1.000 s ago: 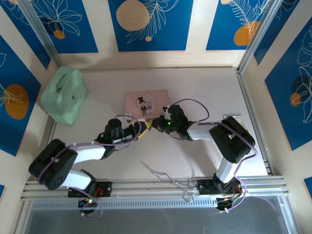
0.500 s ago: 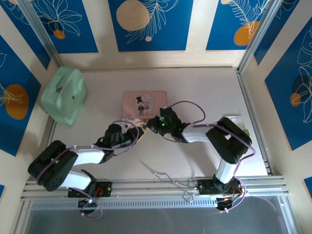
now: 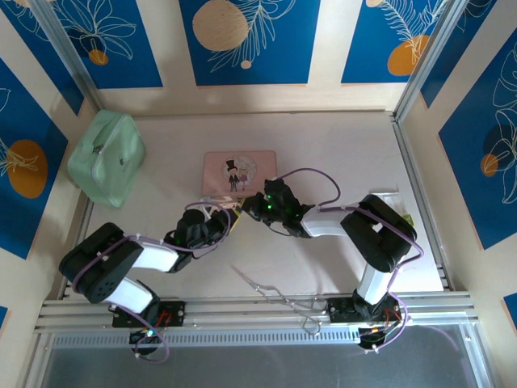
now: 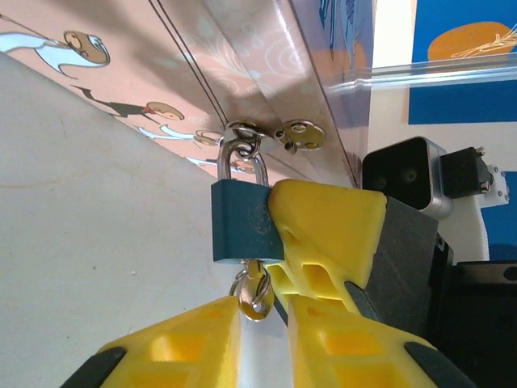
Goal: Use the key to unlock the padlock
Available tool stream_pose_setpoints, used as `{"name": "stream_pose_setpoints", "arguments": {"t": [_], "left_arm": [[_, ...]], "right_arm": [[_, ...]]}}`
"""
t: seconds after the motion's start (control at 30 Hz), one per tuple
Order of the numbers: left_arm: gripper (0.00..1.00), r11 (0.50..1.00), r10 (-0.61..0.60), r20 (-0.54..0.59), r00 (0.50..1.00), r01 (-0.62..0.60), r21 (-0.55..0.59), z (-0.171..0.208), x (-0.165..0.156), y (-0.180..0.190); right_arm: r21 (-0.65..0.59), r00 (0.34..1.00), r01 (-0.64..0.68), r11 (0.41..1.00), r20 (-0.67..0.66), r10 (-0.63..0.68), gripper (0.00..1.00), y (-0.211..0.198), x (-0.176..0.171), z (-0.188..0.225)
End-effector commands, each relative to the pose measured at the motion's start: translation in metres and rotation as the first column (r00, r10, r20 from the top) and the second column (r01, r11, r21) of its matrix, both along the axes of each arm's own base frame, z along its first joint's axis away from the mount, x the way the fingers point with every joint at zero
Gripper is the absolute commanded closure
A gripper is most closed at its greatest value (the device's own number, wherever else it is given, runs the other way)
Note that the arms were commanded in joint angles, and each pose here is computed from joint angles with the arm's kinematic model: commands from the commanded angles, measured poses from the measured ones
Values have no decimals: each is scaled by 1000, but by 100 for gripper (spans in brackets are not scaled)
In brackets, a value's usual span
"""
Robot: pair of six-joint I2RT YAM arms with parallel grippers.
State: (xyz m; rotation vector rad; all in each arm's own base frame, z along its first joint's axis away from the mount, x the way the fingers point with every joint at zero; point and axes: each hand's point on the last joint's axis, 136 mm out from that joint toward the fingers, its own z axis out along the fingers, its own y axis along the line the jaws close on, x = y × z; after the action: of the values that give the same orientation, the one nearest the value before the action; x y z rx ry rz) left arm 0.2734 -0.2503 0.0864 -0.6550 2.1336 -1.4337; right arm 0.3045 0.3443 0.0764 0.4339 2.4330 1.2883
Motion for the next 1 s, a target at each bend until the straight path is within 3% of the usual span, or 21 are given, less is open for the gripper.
{"name": "stream_pose_setpoints", "arguments": {"t": [0.0,0.67,0.97], "left_arm": [[81,999,42,34,999,-43,11,5,4,7],[79,999,41,5,999,-41,-32,-7,4,-5],[93,999,37,14,999,-37,-19,-5,13,-10]], "right_arm": [[-88,946,-17,996,-323,-12,100,-15,-52,-65],[-79,946,-19,997,-325,-8,100,-12,-54,-64],[-83,946,-24,996,-325,-4,100,-14,-58,-63]]}}
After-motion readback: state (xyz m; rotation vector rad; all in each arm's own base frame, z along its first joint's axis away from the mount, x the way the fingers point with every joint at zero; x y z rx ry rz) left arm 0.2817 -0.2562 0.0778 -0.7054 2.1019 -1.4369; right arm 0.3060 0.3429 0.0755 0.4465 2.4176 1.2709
